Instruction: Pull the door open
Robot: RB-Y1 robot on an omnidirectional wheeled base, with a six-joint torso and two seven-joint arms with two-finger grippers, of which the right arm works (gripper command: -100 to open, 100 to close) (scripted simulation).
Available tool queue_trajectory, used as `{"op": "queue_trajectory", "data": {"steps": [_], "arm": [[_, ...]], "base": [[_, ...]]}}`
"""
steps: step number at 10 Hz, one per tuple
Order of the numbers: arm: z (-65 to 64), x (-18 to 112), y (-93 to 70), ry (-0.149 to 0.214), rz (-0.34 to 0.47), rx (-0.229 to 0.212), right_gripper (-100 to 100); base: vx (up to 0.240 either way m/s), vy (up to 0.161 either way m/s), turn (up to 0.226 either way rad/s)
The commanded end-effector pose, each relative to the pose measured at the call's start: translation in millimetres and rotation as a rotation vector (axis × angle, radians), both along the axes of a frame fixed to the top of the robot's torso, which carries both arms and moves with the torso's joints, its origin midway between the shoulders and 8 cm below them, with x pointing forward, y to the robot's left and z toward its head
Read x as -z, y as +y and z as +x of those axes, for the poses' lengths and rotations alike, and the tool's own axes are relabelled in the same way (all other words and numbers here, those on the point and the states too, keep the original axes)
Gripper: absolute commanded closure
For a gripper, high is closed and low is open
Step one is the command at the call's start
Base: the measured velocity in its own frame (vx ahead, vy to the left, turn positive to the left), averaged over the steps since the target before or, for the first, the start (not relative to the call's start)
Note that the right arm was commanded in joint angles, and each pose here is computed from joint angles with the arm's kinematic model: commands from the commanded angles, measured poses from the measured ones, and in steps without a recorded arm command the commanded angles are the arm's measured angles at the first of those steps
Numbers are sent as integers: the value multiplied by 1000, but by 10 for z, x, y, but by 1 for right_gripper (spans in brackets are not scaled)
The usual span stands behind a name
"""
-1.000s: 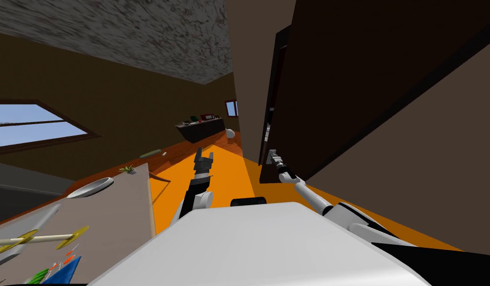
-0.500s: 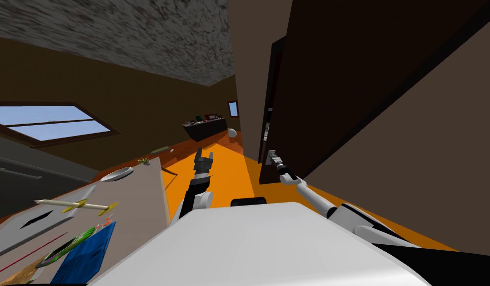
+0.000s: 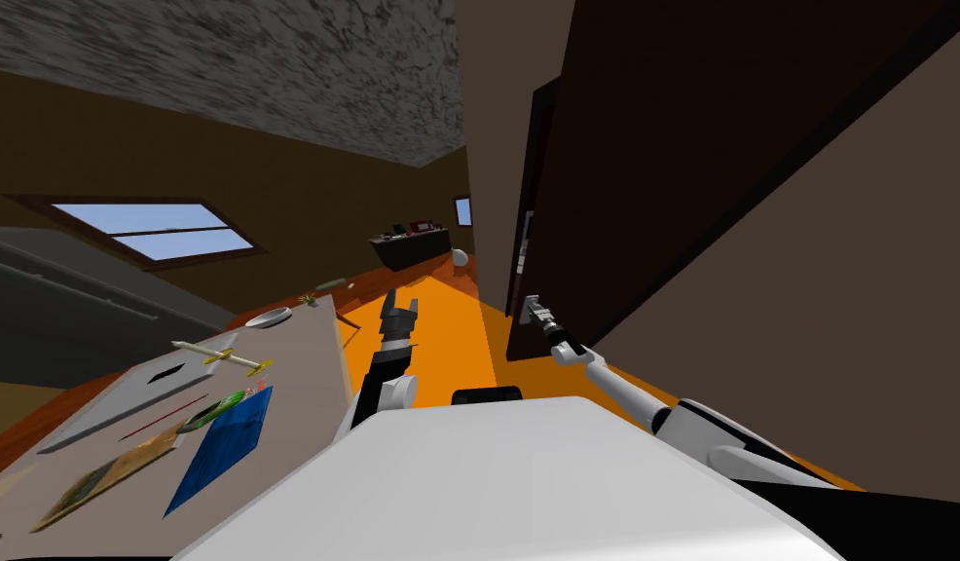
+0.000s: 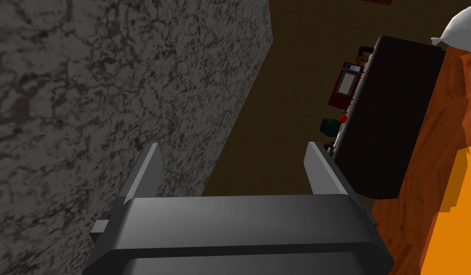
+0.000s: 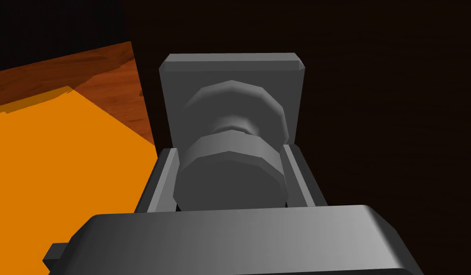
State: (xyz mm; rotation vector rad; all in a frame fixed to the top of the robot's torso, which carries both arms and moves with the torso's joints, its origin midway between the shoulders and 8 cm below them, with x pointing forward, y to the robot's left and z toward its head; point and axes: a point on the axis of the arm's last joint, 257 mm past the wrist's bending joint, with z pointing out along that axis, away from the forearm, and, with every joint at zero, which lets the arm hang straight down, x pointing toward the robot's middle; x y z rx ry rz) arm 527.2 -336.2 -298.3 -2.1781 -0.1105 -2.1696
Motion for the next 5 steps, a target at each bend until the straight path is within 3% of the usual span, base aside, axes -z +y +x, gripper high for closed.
{"op": "queue_trajectory", "data": {"steps": [1, 3, 5], "arm": [[-51, -15, 9, -4, 2, -20, 100], [-100, -20, 36, -4, 4, -44, 100], [-119, 7, 51, 2, 3, -49, 100]], "base": [[-214, -69, 93], [-196, -119, 100], [-143, -61, 50]]}}
